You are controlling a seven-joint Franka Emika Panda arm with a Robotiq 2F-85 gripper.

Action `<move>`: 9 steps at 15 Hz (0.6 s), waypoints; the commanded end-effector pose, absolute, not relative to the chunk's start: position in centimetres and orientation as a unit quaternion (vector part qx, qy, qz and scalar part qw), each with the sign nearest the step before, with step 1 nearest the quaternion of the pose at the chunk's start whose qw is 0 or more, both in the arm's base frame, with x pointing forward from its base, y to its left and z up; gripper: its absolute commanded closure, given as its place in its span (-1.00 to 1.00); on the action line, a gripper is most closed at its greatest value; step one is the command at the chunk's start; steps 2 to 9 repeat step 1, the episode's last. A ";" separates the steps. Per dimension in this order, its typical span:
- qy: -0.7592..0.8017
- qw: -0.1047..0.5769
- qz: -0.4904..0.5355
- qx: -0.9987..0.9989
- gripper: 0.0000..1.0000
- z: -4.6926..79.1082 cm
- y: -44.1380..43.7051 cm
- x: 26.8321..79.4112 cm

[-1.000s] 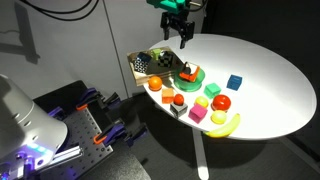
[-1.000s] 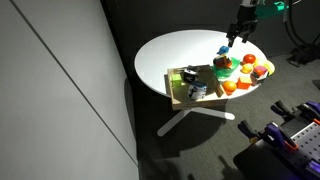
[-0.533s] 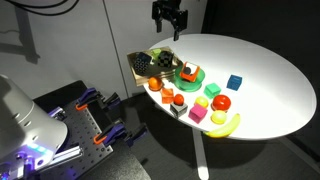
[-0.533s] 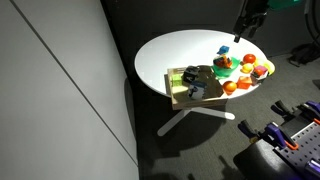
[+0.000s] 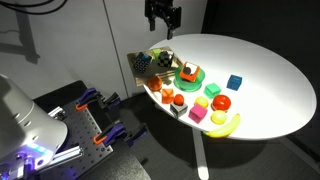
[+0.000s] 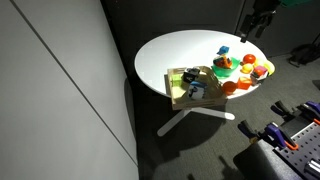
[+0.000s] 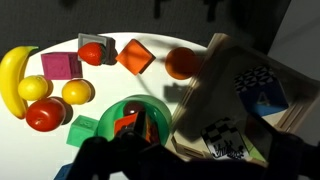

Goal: Pick up the square plush toy from the table and put it in the green bowl

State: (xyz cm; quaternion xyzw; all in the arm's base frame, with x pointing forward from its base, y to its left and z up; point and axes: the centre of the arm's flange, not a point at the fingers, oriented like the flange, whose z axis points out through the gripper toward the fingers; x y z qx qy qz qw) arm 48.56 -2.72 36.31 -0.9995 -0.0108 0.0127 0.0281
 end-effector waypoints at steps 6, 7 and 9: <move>-0.011 0.028 0.013 -0.999 -1.00 36.3 -2.7 48.5; -0.011 0.028 0.013 -0.999 -1.00 36.3 -2.7 48.5; -0.011 0.028 0.013 -0.999 -1.00 36.3 -2.7 48.5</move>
